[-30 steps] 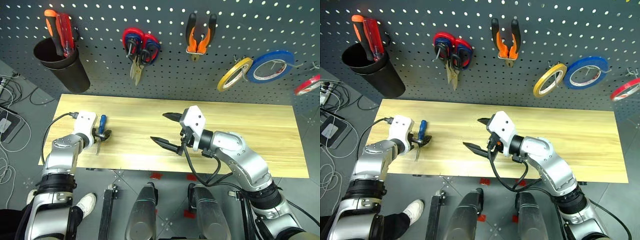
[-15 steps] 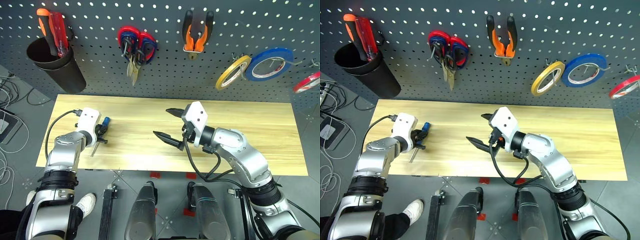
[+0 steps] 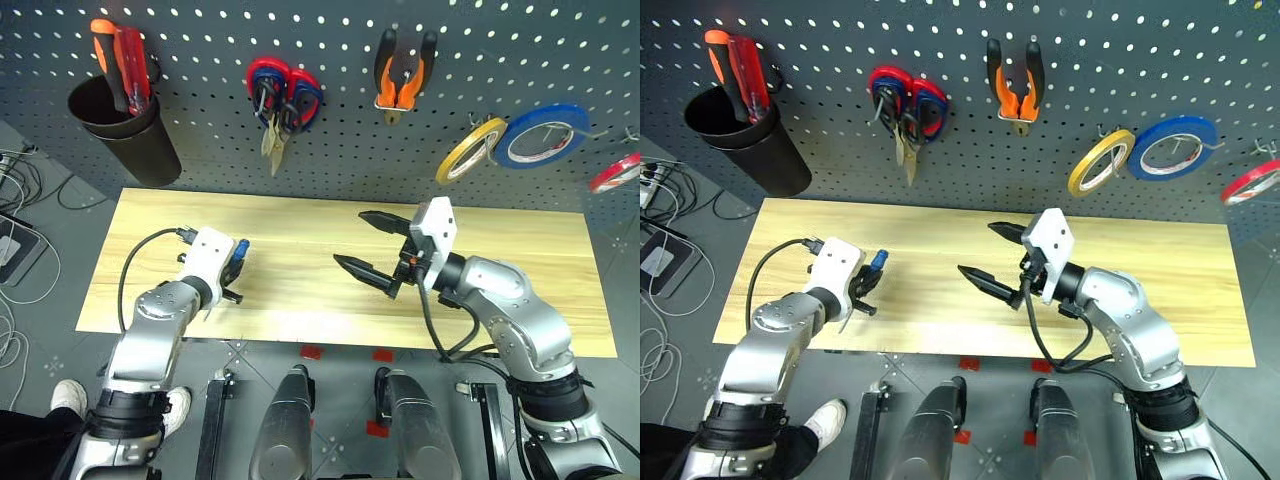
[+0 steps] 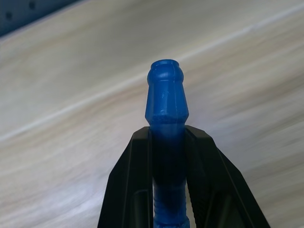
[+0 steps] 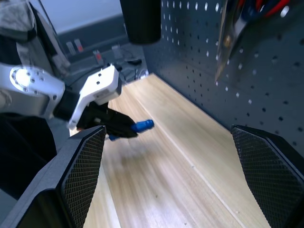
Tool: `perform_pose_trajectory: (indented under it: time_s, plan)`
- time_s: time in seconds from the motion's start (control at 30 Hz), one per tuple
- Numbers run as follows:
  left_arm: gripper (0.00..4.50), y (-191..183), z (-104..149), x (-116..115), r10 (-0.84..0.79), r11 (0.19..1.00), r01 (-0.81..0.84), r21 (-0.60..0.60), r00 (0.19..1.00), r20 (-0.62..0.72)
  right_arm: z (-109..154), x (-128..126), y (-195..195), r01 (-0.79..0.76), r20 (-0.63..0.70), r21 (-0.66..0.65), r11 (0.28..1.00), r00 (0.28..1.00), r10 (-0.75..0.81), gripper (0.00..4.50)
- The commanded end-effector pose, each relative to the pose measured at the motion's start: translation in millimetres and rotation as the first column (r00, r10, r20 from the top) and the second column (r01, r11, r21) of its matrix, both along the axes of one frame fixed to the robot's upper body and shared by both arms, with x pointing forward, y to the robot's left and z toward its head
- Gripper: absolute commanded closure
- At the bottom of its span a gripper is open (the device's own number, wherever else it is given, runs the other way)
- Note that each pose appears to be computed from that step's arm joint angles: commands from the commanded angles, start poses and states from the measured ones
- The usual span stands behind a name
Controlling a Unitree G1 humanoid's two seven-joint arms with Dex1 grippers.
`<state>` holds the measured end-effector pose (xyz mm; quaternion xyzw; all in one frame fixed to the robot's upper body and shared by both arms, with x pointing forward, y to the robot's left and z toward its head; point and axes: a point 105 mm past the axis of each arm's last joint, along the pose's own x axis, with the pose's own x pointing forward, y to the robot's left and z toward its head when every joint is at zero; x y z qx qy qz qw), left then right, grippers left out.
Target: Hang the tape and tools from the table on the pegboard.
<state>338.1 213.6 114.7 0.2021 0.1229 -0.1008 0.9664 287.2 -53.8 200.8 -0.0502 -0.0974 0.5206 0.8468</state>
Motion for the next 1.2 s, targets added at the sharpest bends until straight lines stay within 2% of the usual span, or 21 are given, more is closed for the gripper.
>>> perform_pose_trajectory:
  time_s: [0.03, 0.17, 0.27, 0.5, 0.67, 0.93, 1.2]
  plan:
    - [3.91, -12.8, 18.8, -11.6, 0.033, 0.999, -0.036, 0.027, 0.992, 0.124, 13.9, -14.8, -5.3, -0.031, 0.04, 0.067, 0.997, 0.999, 0.029, 0.0]
    - [3.91, -22.8, 37.2, -23.1, 0.043, 0.994, -0.067, 0.084, 0.965, 0.258, 19.8, -20.8, -9.7, -0.016, 0.062, 0.108, 0.994, 0.998, 0.01, 0.0]
    - [3.91, -28.9, 66.3, -23.0, 0.03, 0.99, -0.083, 0.116, 0.917, 0.399, 31.2, -19.6, -15.7, 0.037, 0.084, 0.169, 0.985, 0.995, -0.051, 0.0]
    - [3.91, -31.9, 131.0, -12.4, 0.028, 0.984, -0.132, 0.118, 0.771, 0.636, 39.1, -25.2, -12.1, 0.031, 0.092, 0.203, 0.979, 0.994, -0.051, 0.0]
    - [3.91, -27.4, 179.0, 4.2, 0.069, 0.984, -0.17, 0.06, 0.663, 0.745, 47.2, -19.3, -9.5, 0.033, 0.12, 0.212, 0.977, 0.991, -0.059, 0.0]
    - [3.91, -24.8, 215.6, 28.0, 0.077, 0.982, -0.186, 0.041, 0.587, 0.806, 50.7, -10.6, 3.2, 0.065, 0.12, 0.249, 0.966, 0.988, -0.098, 0.0]
    - [3.91, -13.2, 226.2, 42.2, 0.09, 0.98, -0.198, 0.03, 0.569, 0.818, 61.2, 0.0, 13.7, 0.073, 0.141, 0.275, 0.959, 0.983, -0.115, 0.0]
